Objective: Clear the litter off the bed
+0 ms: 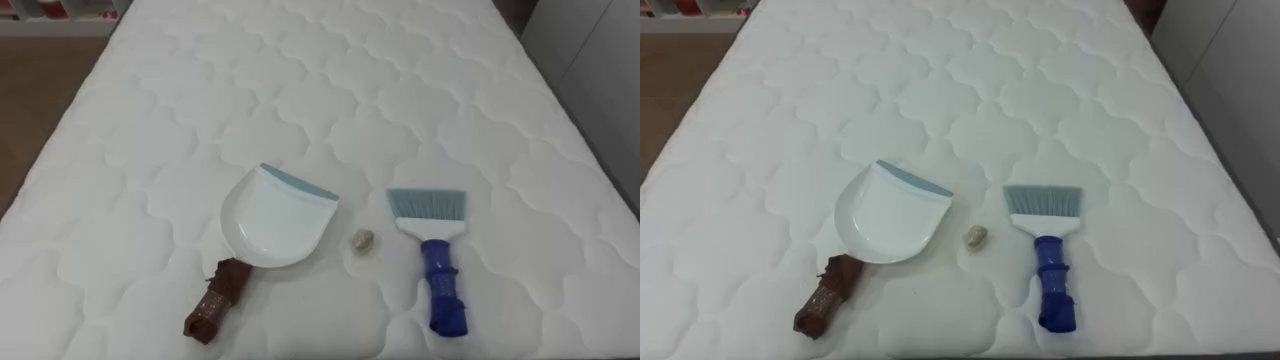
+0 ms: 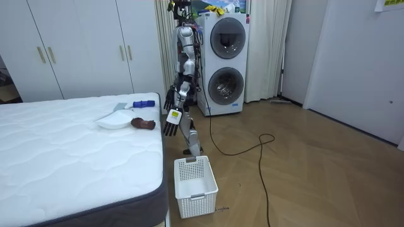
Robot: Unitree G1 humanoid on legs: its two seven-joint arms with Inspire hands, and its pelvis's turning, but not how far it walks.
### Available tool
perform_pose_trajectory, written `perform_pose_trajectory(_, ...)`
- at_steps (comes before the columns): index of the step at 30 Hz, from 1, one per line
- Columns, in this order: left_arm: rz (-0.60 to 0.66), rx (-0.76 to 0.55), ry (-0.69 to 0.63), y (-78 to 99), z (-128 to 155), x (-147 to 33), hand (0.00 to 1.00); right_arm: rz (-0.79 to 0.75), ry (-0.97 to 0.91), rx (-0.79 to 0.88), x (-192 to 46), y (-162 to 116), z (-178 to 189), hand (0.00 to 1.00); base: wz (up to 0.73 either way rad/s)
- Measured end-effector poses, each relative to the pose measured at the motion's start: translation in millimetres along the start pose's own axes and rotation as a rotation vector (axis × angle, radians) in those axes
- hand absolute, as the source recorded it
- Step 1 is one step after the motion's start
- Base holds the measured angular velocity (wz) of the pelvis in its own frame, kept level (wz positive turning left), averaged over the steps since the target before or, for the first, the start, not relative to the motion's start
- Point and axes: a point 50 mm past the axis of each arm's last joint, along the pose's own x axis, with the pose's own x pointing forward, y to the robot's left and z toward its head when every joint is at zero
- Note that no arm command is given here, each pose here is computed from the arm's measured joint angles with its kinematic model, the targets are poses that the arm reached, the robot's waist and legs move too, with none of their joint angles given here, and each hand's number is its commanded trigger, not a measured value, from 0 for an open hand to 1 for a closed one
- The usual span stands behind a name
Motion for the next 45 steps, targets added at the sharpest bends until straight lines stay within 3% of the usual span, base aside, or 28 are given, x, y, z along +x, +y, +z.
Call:
perform_pose_trajectory(15, 0.032, 0.006, 0.005, 1.5, -0.7, -0.1, 0.0, -0.043, 0.018, 0.01, 0.3, -4.3, -1.4, 0.0, 0.0)
perform_pose_trajectory(25, 0.169, 0.054, -0.019, 12.0, 0.3, -2.3, 0.0, -0.046, 0.022, 0.002, 1.3, -4.7, 0.6, 0.0, 0.01)
perform_pose_trajectory(28, 0.249, 0.046, -0.081, 18.6, 14.0, -2.6, 0.0, -0.045, 0.013, 0.0, 1.2, -5.1, 1.3, 0.0, 0.05)
perform_pose_trajectory(34, 0.428, -0.002, -0.369, 34.4, 68.5, -11.7, 0.0, -0.045, 0.001, 0.006, 0.5, -5.3, 0.5, 0.0, 0.0)
perform_pose_trajectory(45, 0.561, -0.04, -0.671, 42.0, 122.3, -34.8, 0.0, -0.047, -0.005, 0.006, 0.5, -5.6, 1.1, 0.0, 0.01)
